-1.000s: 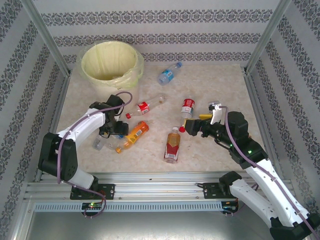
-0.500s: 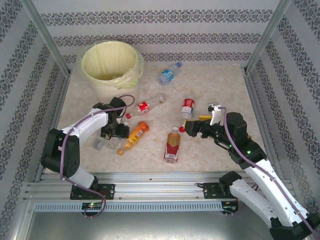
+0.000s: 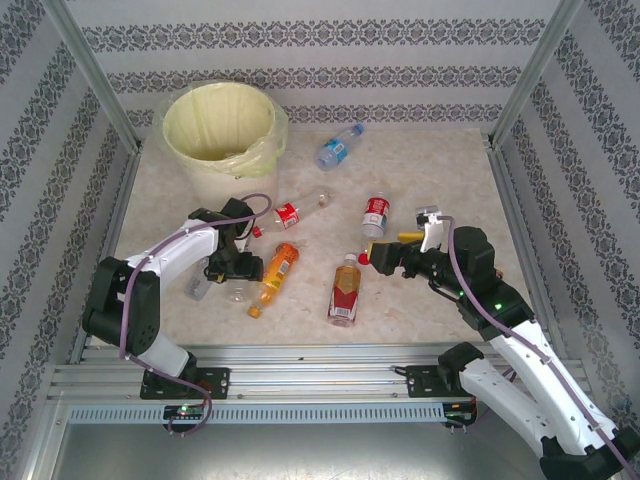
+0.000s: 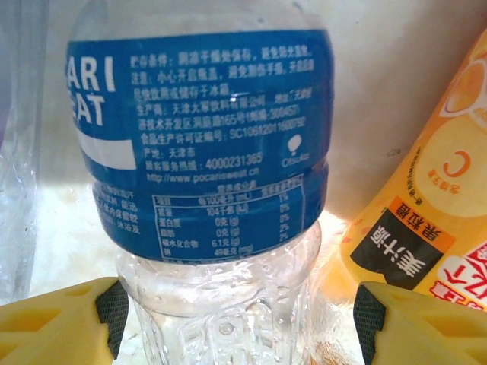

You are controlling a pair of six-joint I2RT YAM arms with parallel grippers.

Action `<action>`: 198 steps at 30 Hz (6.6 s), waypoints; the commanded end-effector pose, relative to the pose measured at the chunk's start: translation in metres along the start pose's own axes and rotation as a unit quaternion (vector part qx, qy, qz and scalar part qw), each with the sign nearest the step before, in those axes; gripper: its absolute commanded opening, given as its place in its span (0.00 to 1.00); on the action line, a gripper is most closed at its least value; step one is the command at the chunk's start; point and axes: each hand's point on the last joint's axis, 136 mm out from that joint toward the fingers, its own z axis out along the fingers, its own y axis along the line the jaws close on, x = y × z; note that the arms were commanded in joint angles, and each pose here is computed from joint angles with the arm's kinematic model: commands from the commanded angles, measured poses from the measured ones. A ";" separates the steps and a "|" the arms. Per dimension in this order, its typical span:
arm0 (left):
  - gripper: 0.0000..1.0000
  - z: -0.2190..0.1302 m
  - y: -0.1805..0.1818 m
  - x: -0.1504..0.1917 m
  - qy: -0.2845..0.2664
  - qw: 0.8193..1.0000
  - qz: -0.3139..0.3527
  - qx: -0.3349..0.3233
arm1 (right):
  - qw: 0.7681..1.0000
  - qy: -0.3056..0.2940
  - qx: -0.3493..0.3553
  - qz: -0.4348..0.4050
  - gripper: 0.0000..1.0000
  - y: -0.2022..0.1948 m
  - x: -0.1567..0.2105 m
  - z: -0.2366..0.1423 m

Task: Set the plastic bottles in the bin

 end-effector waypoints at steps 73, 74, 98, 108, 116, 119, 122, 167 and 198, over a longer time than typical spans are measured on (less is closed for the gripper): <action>0.60 -0.274 -0.152 -0.093 -0.291 0.883 0.221 0.294 | 0.972 -0.159 -0.153 -0.077 0.98 0.091 -0.089 -0.067; 0.60 -0.280 -0.149 -0.100 -0.304 0.884 0.218 0.280 | 0.972 -0.166 -0.149 -0.080 0.98 0.091 -0.092 -0.070; 0.59 -0.301 -0.020 -0.235 -0.395 0.911 0.110 -0.044 | 0.977 -0.180 -0.076 -0.080 0.97 0.071 -0.098 -0.076; 0.61 -0.249 0.017 -0.250 -0.325 0.940 0.082 -0.067 | 0.981 -0.163 -0.080 -0.074 0.97 0.070 -0.093 -0.071; 0.66 -0.217 0.046 -0.253 -0.275 0.954 0.052 -0.104 | 0.984 -0.155 -0.065 -0.064 0.97 0.063 -0.089 -0.068; 0.69 -0.211 0.052 -0.254 -0.268 0.956 0.044 -0.109 | 0.984 -0.153 -0.064 -0.063 0.98 0.063 -0.088 -0.069; 0.75 -0.210 0.055 -0.254 -0.266 0.956 0.041 -0.115 | 0.985 -0.150 -0.059 -0.061 0.98 0.061 -0.087 -0.068; 1.00 -0.250 -0.249 -0.083 -0.315 0.782 0.308 0.440 | 0.898 -0.003 0.407 0.167 0.97 -0.174 0.010 -0.066; 1.00 -0.179 -0.286 -0.055 -0.204 0.798 0.338 0.455 | 0.805 0.100 0.528 0.252 0.89 -0.331 0.066 -0.039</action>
